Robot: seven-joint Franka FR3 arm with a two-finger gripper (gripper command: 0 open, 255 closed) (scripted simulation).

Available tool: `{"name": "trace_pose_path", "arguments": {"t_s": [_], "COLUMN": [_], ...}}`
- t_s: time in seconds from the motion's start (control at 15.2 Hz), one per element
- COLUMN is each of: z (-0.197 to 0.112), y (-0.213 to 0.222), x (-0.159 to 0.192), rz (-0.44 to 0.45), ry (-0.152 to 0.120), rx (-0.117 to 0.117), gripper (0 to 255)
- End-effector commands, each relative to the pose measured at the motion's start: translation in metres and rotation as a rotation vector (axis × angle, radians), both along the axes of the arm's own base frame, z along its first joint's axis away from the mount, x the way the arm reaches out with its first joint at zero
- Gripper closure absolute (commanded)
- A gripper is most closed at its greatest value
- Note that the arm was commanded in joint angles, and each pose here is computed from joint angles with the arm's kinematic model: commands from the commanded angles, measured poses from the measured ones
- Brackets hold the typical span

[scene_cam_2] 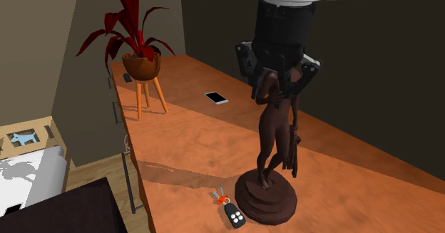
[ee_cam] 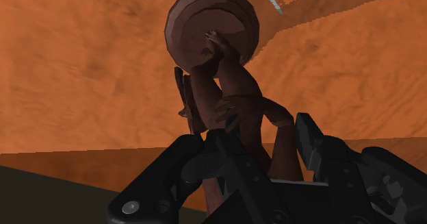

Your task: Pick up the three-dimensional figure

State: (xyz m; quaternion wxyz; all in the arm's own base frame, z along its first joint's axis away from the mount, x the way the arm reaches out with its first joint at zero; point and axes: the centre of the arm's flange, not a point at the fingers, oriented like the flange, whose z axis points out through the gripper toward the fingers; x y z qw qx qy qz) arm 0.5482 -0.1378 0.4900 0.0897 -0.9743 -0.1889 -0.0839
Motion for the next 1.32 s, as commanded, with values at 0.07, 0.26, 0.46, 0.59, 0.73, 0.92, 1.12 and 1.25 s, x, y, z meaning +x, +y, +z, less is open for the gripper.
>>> {"name": "trace_pose_path", "arguments": {"t_s": [0.07, 0.26, 0.46, 0.59, 0.73, 0.92, 1.12, 1.25], "z": [-0.001, -0.001, 0.015, 0.025, 0.036, 0.052, 0.067, 0.078], "y": [0.000, 0.000, 0.000, 0.000, 0.000, 0.000, 0.000, 0.000], "x": [0.000, 0.000, 0.000, 0.000, 0.000, 0.000, 0.000, 0.000], "rz": [0.000, 0.000, 0.000, 0.000, 0.000, 0.000, 0.000, 0.000], "ry": [0.002, 0.002, 0.002, 0.002, 0.002, 0.002, 0.002, 0.002], "rx": [0.000, 0.000, 0.000, 0.000, 0.000, 0.000, 0.000, 0.000], "gripper": [255, 255, 255, 255, 255, 255, 255, 255]}}
